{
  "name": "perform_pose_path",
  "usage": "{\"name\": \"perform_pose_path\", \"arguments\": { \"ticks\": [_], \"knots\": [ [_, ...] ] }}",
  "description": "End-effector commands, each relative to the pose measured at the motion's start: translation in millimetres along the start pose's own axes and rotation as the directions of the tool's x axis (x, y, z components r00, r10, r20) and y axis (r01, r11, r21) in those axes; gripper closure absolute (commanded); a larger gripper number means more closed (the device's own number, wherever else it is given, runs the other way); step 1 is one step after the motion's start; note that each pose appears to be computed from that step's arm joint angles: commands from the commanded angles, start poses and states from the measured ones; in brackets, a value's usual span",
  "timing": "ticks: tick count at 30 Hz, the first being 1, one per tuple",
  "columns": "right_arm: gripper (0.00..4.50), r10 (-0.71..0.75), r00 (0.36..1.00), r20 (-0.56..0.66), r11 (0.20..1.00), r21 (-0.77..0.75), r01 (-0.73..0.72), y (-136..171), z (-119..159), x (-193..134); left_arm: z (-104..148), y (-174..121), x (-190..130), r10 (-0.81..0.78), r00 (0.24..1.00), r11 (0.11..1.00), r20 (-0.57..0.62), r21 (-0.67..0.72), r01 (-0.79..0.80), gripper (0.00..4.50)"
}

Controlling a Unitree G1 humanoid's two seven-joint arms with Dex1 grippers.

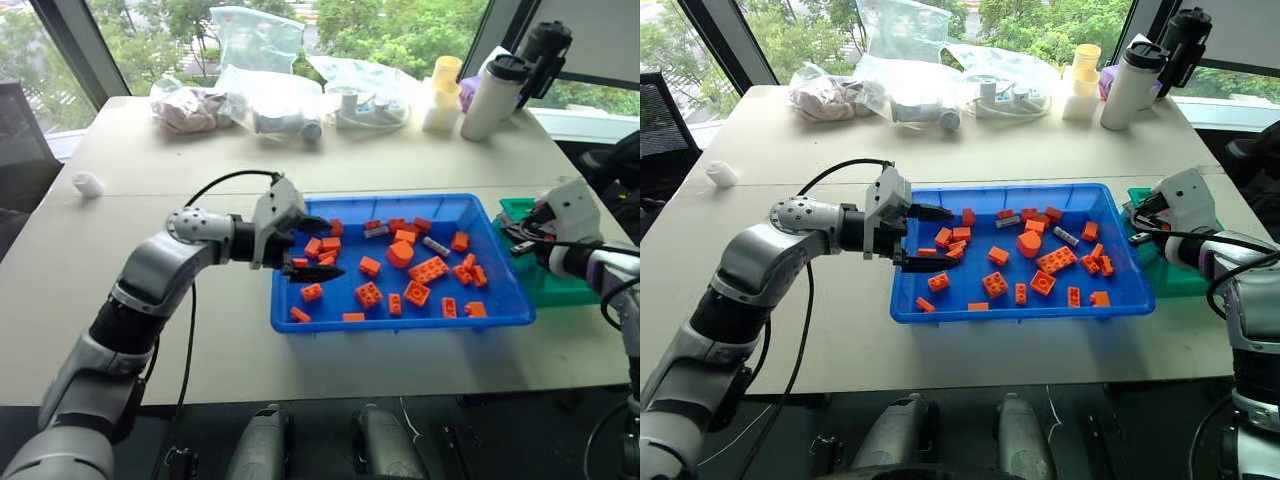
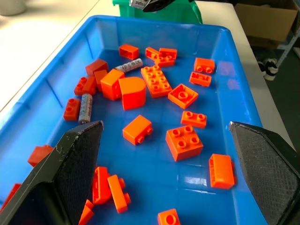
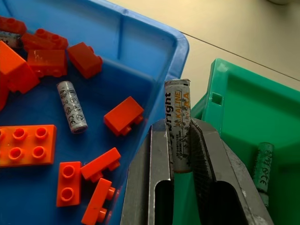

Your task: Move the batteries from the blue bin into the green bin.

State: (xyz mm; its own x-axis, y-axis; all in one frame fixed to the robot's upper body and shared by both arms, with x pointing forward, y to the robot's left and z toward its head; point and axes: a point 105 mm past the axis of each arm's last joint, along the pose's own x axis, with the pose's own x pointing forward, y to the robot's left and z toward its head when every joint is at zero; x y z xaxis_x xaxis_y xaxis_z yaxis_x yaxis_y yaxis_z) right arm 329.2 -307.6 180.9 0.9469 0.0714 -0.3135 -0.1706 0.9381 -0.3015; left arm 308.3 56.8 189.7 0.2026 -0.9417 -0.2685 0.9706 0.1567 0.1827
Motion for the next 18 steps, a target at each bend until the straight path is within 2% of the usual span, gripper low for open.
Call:
{"name": "perform_pose_path", "arguments": {
  "ticks": [1,5,9,15,18],
  "knots": [
    [4.47,-0.143,0.988,0.055,0.990,0.028,0.141,-28,12,-9,7,3,-5,0.009,1.000,0.999,0.024,0.031,-0.010,0.00],
    [4.47,-0.134,0.983,0.125,0.982,0.150,0.115,-30,22,-11,6,1,-10,0.014,0.999,1.000,0.029,0.010,-0.014,0.00],
    [4.47,-0.057,0.974,0.221,0.973,0.232,0.005,-16,41,-11,3,0,-13,0.021,0.999,1.000,0.028,-0.006,-0.021,0.00],
    [4.47,-0.053,0.969,0.239,0.967,0.254,-0.010,-18,49,-15,6,3,-19,0.043,0.998,0.999,0.043,-0.020,-0.043,0.00],
    [4.47,-0.132,0.974,0.182,0.964,0.253,0.083,-40,40,-21,9,6,-26,0.059,0.997,0.998,0.040,-0.018,-0.058,0.00]
  ]
}}
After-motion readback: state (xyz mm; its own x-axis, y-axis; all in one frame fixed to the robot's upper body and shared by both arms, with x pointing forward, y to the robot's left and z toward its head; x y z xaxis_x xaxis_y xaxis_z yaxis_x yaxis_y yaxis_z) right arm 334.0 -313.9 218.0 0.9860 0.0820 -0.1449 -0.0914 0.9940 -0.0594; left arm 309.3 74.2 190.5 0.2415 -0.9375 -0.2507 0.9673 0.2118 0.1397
